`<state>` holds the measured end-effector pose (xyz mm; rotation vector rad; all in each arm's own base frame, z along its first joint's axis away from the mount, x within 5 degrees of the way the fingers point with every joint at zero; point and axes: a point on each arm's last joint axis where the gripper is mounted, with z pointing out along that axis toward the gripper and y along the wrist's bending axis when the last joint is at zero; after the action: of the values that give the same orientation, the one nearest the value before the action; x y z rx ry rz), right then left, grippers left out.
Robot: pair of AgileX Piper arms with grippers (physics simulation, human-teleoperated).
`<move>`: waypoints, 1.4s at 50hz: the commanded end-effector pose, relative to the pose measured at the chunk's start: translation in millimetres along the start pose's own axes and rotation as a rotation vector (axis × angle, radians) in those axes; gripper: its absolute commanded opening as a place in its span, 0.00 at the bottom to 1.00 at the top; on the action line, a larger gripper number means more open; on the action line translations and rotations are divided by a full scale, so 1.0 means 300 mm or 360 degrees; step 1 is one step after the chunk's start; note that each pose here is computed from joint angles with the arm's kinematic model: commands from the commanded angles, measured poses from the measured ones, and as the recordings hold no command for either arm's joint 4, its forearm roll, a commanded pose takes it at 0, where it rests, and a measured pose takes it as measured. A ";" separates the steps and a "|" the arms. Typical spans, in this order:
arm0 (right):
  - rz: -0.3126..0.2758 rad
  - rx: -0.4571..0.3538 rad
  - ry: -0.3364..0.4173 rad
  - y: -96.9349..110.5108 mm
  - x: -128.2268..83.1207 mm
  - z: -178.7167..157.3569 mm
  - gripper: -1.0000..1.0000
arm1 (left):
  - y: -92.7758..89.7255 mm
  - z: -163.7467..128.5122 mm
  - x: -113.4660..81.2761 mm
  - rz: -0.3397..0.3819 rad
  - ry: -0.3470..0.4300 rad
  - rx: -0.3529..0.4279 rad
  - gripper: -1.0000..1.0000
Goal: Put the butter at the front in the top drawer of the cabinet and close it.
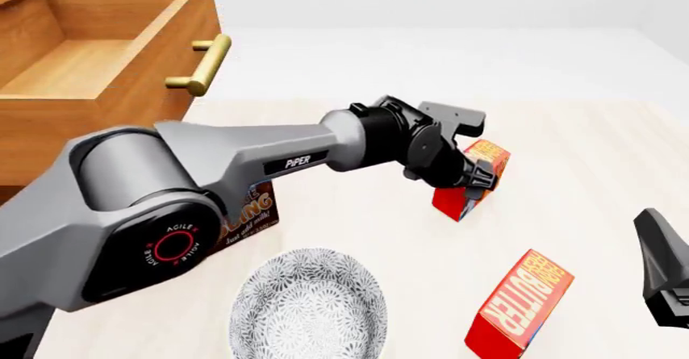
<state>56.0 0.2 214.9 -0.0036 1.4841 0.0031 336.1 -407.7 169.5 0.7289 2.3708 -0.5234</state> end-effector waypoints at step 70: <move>0.0000 0.0000 0.0000 0.000 0.001 0.000 1.00 | -0.046 -0.044 -0.119 0.0116 0.0006 0.0005 0.00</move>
<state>56.0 0.2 214.9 -0.0036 1.4840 0.0031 349.3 -427.9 171.6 0.8008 2.4005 -0.4707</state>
